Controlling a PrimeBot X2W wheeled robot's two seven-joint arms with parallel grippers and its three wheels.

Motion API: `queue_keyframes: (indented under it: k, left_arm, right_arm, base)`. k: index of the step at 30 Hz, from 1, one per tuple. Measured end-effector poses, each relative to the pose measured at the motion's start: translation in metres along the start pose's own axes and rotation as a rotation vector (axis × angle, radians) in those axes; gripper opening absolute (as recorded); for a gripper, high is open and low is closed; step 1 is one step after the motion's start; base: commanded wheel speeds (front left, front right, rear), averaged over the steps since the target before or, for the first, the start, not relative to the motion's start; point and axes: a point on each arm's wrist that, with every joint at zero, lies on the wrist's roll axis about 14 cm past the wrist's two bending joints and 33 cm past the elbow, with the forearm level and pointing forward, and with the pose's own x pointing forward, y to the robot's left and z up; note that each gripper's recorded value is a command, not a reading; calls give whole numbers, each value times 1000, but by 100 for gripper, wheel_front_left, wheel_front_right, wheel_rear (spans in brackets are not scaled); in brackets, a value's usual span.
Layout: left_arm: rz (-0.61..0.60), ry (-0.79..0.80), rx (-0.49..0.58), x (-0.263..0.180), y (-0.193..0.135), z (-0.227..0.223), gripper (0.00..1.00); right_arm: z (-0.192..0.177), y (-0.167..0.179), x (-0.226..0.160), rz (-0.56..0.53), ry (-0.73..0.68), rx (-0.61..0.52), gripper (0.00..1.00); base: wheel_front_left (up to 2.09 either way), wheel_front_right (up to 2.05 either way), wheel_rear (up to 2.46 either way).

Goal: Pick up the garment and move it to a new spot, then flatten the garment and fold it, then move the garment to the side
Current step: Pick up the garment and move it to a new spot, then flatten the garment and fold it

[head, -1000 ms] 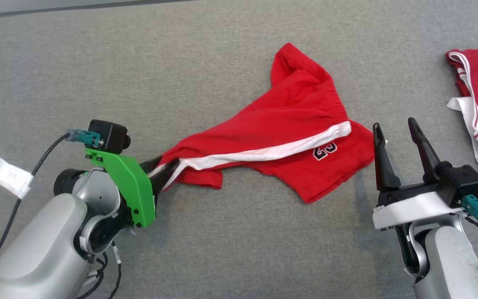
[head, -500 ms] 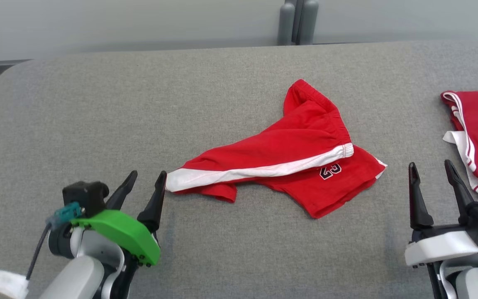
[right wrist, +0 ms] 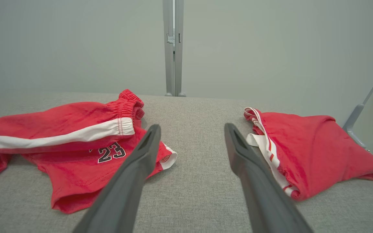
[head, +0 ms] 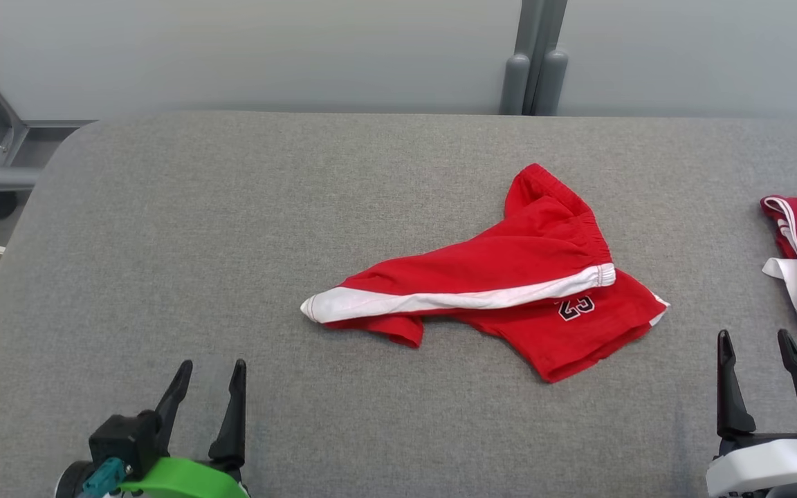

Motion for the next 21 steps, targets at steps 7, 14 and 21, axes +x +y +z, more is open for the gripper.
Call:
queue_keyframes:
  k: [7, 14, 21]
  left_arm:
    - [16, -81, 17, -16, 13, 16, 100]
    - [15, -92, 54, -28, 22, 10, 100]
    - [18, -102, 49, -33, 23, 4, 100]
  right_arm:
    - [-8, 9, -5, 26, 28, -1, 100]
    - [-7, 7, -11, 19, 28, -3, 100]
    - [1, 0, -14, 1, 5, -13, 100]
  base:
    - [0, 0, 0]
    - [0, 0, 0]
    - [0, 0, 0]
